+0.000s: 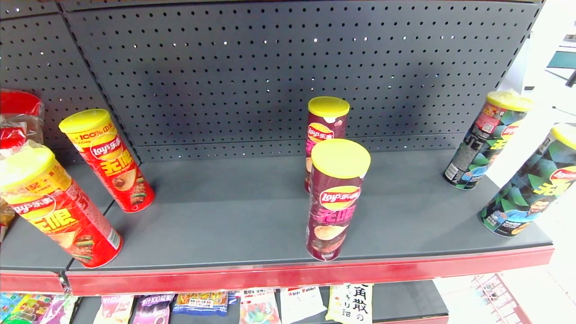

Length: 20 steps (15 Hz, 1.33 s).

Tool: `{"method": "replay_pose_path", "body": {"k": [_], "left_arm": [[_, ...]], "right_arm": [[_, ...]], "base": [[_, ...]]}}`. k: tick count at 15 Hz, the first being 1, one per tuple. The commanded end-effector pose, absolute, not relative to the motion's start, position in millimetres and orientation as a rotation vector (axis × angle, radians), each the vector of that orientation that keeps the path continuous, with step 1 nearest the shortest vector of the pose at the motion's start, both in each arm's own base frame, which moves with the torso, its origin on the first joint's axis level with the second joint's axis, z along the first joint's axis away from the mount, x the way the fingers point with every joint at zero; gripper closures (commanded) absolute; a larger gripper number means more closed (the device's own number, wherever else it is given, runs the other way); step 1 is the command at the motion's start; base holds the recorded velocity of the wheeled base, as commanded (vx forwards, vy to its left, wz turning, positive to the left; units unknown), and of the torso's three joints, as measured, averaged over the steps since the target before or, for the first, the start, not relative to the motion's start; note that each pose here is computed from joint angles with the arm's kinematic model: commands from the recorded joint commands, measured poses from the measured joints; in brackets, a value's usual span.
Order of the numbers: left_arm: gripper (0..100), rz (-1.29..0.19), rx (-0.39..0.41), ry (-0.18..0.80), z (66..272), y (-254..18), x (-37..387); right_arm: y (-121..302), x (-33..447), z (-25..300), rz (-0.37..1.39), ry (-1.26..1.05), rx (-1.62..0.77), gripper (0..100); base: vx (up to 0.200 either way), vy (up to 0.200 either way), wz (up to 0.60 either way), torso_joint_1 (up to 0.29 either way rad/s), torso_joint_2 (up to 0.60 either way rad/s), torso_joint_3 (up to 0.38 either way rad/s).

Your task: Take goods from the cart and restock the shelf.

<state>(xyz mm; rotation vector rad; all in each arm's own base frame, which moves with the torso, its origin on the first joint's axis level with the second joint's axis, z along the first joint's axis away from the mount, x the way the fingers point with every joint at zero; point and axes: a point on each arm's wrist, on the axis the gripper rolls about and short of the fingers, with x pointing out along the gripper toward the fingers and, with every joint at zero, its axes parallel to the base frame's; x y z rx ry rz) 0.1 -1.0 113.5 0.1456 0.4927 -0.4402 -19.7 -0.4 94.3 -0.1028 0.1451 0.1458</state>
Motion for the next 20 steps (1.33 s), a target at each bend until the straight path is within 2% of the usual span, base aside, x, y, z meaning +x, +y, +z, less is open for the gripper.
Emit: {"method": "replay_pose_path", "body": {"k": [1, 2, 4, 5, 6, 10, 13, 15, 16, 18, 20], "left_arm": [[0, -0.093, 0.039, 0.329, 100, 9, -42], [0, -0.047, 0.007, 0.321, 103, 9, -43], [0, 0.099, 0.014, 0.324, 96, 11, -40], [0, 0.191, -0.012, 0.282, 97, 13, -37], [0, 0.209, -0.026, 0.279, 97, 13, -37], [0, 0.169, 0.02, 0.264, 94, 12, -33], [0, 0.112, 0.058, 0.216, 91, 10, -28], [0, 0.065, 0.033, 0.157, 89, 8, -23], [0, 0.06, 0.025, 0.155, 89, 8, -22], [0, -0.045, 0.01, 0.155, 89, 6, -22], [0, -0.081, 0.037, 0.153, 88, 5, -22]], "right_arm": [[0, -20, 89, 0.13, 0.152, -0.1, 0], [0, -20, 89, 0.139, 0.147, -0.1, 0], [0, -21, 87, 0.164, 0.128, -0.095, 0], [0, -21, 87, 0.18, 0.127, -0.077, 0], [1, -20, 85, 0.18, 0.122, -0.063, 0], [1, -19, 85, 0.173, 0.106, 0.037, 0], [1, -18, 85, 0.176, 0.103, 0.036, 0], [2, -17, 85, 0.225, 0.068, 0.017, 0], [2, -17, 85, 0.228, 0.067, 0.025, 0], [2, -17, 85, 0.221, 0.073, 0.08, 0], [2, -17, 85, 0.212, 0.072, 0.084, 0]], "base": [[0.0, 0.0, 0.0, 0.0, 0.0, 0.0], [0.0, 0.0, 0.0, 0.0, 0.0, 0.0], [0.0, 0.0, 0.0, 0.0, 0.0, 0.0], [0.0, 0.0, 0.0, 0.0, 0.0, 0.0], [0.0, 0.0, 0.0, 0.0, 0.0, 0.0], [0.0, 0.0, 0.0, 0.0, 0.0, 0.0], [0.0, 0.0, 0.0, 0.0, 0.0, 0.0], [0.0, 0.0, 0.0, 0.0, 0.0, 0.0], [0.0, 0.0, 0.0, 0.0, 0.0, 0.0], [0.0, 0.0, 0.0, 0.0, 0.0, 0.0], [0.0, 0.0, 0.0, 0.0, 0.0, 0.0]]}}
